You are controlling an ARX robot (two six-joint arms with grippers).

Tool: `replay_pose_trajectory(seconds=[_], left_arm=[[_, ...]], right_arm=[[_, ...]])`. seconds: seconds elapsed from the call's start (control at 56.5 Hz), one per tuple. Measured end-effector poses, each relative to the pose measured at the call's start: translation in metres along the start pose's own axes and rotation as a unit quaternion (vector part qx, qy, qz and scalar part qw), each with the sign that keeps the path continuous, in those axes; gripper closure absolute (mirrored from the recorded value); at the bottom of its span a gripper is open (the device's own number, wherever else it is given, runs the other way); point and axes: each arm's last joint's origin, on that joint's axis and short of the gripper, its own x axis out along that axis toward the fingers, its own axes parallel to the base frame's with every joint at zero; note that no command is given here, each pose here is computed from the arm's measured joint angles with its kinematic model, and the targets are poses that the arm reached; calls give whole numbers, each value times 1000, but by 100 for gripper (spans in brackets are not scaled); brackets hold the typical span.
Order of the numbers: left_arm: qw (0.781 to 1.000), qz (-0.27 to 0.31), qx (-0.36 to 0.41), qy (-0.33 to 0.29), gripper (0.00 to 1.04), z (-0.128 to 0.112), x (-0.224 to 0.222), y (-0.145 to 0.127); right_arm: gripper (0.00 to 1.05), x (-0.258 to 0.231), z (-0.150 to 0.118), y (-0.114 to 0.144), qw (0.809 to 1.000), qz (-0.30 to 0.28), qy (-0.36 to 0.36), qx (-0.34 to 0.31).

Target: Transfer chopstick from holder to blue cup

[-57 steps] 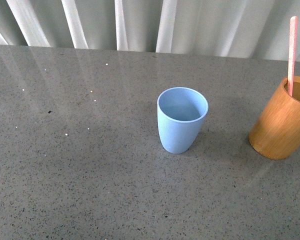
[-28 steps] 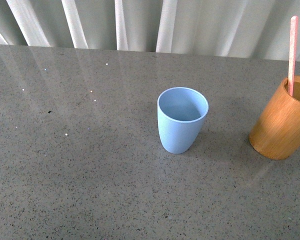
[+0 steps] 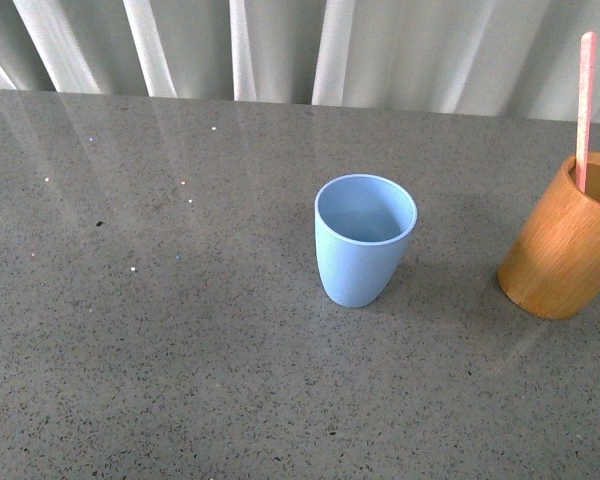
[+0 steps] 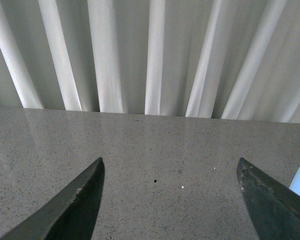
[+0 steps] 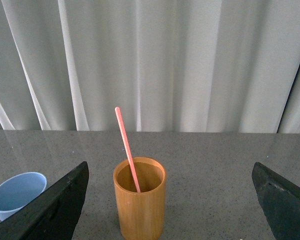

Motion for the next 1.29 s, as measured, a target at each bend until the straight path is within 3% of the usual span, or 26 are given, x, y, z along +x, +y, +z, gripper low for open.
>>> replay_pose_trajectory(seconds=[0.053, 0.088, 0.142, 0.248, 0.407, 0.69, 1.291], left_arm=[[1000, 0, 0, 0, 13, 0, 0, 0], [1000, 0, 0, 0, 6, 0, 0, 0], [1000, 0, 0, 0, 6, 0, 0, 0], [1000, 0, 0, 0, 7, 0, 0, 0], [1000, 0, 0, 0, 7, 0, 0, 0], [1000, 0, 0, 0, 7, 0, 0, 0], [1000, 0, 0, 0, 7, 0, 0, 0]], right_arm=[[10, 0, -1, 0, 1000, -4, 12, -3], [10, 1, -1, -2, 998, -3, 60, -11], [10, 4, -2, -5, 990, 7, 143, -19], [10, 16, 2, -13, 982, 36, 182, -16], [10, 53, 14, -23, 975, 118, 185, -28], [10, 111, -1, -23, 962, 162, 217, -41], [10, 192, -11, -17, 958, 175, 219, -52]])
